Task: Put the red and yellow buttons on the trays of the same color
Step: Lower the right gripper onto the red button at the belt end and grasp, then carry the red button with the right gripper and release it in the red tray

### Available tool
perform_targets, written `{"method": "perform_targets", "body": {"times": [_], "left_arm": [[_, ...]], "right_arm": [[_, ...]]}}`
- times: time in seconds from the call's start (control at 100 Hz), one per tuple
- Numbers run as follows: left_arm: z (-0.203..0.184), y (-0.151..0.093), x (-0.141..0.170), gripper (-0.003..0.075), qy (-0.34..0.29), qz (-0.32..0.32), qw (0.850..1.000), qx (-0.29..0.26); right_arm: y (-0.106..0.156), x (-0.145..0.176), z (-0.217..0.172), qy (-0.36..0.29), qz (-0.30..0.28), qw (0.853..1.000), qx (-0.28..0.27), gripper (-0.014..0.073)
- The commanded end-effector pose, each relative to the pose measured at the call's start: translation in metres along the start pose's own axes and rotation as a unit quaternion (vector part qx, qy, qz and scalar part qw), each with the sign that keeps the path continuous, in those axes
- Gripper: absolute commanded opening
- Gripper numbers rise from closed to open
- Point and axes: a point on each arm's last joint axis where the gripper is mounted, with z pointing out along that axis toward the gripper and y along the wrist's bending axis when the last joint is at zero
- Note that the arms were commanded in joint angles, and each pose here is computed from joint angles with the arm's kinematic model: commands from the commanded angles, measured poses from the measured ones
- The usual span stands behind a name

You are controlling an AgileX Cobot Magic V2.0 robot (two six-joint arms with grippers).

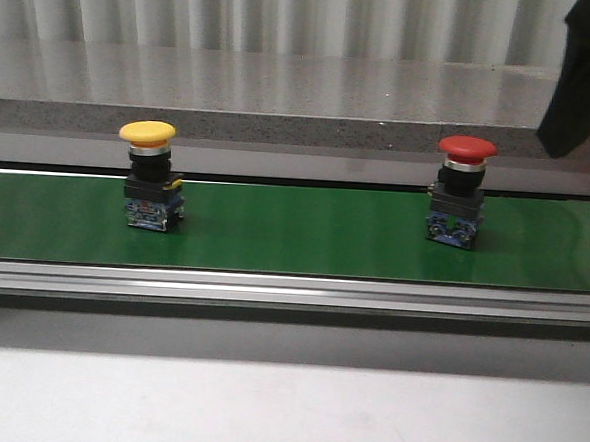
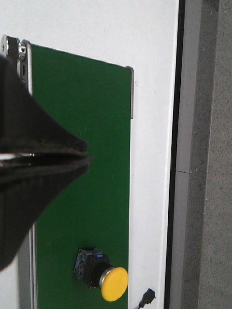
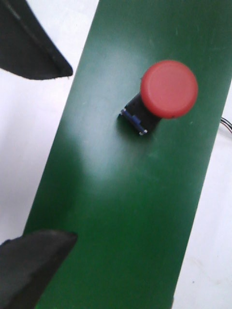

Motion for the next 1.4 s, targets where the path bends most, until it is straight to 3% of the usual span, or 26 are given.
{"method": "perform_targets", "body": {"times": [0.0, 0.43, 0.5, 0.69, 0.85, 0.99, 1.13, 1.39], "left_arm": [[-0.005, -0.002, -0.014, -0.002, -0.048, 0.0, 0.999, 0.004], [-0.005, -0.002, -0.014, -0.002, -0.048, 0.0, 0.999, 0.004], [-0.005, -0.002, -0.014, -0.002, -0.048, 0.0, 0.999, 0.004], [-0.005, -0.002, -0.014, -0.002, -0.048, 0.0, 0.999, 0.004], [-0.005, -0.002, -0.014, -0.002, -0.048, 0.0, 0.999, 0.004], [-0.005, -0.002, -0.013, -0.002, -0.047, 0.0, 0.999, 0.004], [-0.005, -0.002, -0.013, -0.002, -0.047, 0.0, 0.999, 0.004], [-0.005, -0.002, -0.013, -0.002, -0.047, 0.0, 0.999, 0.004]], "right_arm": [[0.005, -0.02, -0.003, -0.042, -0.012, 0.999, -0.007, 0.0624], [0.007, -0.044, 0.043, -0.034, -0.014, 0.999, -0.005, 0.0601], [0.006, -0.046, 0.048, -0.028, -0.016, 0.999, -0.003, 0.0524], [0.004, -0.047, 0.052, -0.03, -0.016, 0.999, 0.001, 0.0219], [-0.006, -0.058, 0.039, -0.009, -0.01, 1.0, 0.017, 0.0176], [-0.031, -0.079, 0.012, -0.004, 0.006, 0.998, 0.056, 0.0176], [-0.071, -0.101, -0.021, -0.037, 0.052, 0.993, 0.101, 0.0176], [-0.166, -0.109, -0.056, -0.118, 0.161, 0.96, 0.198, 0.0176]]}}
